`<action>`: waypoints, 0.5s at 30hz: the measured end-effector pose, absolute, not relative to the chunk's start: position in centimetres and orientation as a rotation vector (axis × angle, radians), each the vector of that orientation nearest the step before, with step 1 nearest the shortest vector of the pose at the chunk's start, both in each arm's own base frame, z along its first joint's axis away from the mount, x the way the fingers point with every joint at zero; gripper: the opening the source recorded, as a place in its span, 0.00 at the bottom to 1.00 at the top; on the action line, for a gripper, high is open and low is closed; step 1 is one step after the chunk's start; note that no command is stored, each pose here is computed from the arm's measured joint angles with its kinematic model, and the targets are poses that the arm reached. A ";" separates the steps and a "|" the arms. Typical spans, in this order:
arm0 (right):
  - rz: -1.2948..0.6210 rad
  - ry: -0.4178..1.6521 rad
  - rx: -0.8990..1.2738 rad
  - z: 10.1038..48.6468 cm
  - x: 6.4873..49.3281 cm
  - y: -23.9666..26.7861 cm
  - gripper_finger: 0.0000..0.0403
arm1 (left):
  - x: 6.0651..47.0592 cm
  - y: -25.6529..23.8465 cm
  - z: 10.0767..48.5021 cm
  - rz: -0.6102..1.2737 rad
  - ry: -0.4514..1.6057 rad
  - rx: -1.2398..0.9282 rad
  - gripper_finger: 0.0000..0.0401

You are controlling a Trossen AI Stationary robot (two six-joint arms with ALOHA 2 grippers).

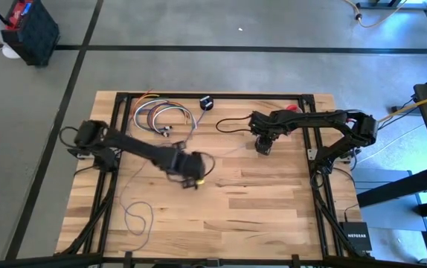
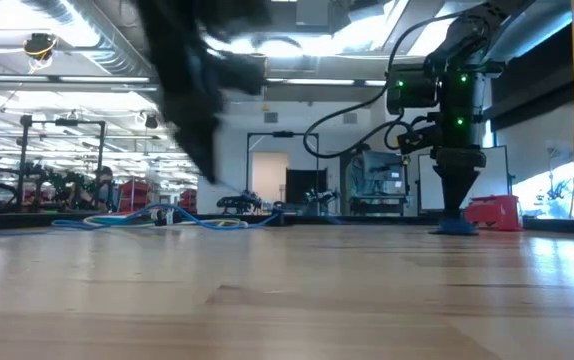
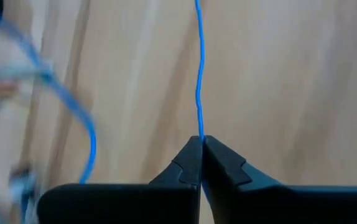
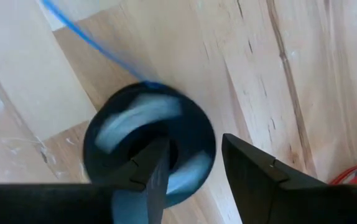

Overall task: Coil cords
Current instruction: Uncoil the blue wire from the black spool

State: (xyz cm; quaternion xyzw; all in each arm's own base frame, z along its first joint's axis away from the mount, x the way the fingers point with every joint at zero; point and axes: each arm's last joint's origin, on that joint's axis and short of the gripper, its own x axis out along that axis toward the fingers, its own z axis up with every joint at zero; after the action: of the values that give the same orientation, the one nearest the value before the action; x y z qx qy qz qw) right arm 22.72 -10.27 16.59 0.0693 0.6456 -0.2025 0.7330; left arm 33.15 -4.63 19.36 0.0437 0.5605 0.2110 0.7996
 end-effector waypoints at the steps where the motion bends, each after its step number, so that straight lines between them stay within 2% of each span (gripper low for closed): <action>1: -0.446 1.420 0.153 16.6 22.7 -10.3 0.38 | 32.2 -5.4 19.8 0.459 1.231 0.093 0.01; 9: -0.447 1.420 0.154 16.6 22.7 -10.3 0.38 | 23.5 -11.6 21.1 0.572 1.418 0.137 0.01; 15: -0.453 1.418 0.161 16.6 22.7 -10.3 0.38 | 16.1 -14.8 19.6 0.592 1.436 -0.037 0.00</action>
State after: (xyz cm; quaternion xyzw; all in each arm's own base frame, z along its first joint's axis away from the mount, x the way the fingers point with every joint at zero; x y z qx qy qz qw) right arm 22.72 -10.26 16.59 0.0733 0.6447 -0.2059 0.7325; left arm 16.12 -14.81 19.62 -0.0169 0.6479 0.2673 0.7131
